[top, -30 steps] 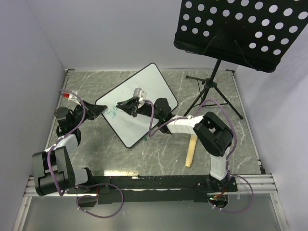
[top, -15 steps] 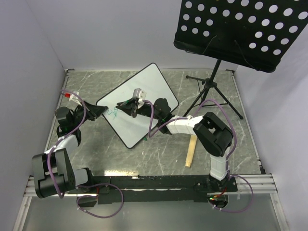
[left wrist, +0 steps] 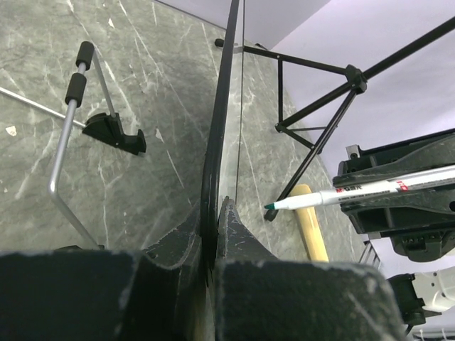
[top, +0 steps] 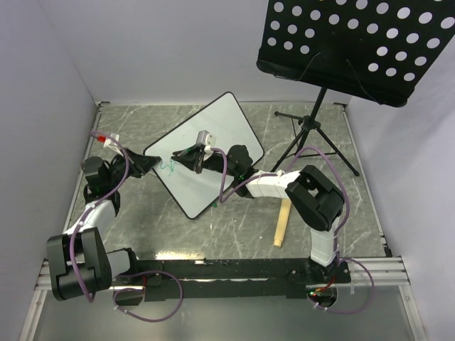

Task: Write a sentence on the whiteboard
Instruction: Pick up the sentence from the whiteboard.

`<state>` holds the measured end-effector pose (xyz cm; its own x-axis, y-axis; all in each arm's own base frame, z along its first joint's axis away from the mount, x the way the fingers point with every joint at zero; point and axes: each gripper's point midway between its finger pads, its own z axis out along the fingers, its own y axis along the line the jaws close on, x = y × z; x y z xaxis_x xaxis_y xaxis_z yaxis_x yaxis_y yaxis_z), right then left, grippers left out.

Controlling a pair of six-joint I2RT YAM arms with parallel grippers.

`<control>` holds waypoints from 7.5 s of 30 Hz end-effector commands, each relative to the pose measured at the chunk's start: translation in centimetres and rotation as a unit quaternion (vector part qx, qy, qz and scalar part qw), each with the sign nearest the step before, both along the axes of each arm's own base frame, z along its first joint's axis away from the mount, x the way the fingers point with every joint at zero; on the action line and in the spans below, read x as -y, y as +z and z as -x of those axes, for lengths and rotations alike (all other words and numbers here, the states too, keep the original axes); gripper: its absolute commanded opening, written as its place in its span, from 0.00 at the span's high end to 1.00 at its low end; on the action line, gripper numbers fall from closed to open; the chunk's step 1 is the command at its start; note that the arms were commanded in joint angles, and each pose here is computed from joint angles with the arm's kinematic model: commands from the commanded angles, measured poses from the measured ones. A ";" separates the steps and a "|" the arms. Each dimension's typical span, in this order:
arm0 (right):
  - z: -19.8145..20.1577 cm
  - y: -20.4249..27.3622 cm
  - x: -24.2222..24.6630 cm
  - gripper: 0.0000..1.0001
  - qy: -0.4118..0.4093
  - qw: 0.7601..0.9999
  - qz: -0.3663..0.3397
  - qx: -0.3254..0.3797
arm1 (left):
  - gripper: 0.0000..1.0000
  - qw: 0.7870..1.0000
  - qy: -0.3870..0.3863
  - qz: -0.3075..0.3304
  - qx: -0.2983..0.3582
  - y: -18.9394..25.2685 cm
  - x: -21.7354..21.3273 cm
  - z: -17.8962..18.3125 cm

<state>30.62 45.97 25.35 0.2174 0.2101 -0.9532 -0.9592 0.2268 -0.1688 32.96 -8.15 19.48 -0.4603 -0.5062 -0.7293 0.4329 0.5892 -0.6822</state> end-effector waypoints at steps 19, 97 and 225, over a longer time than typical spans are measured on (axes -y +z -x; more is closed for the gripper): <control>0.0 4.8 1.0 1.00 0.004 0.998 -0.039 0.044 | 0.99 0.991 0.002 -0.118 0.059 -0.7 -0.6 -0.6; -3.6 0.8 2.0 1.00 -0.026 1.000 -0.013 0.011 | 0.99 0.993 -0.007 -0.115 0.034 -1.3 -0.4 -1.1; -3.8 2.1 5.2 1.00 -0.050 0.998 -0.025 0.013 | 0.99 0.992 -0.006 -0.123 0.026 -1.6 -0.5 -1.2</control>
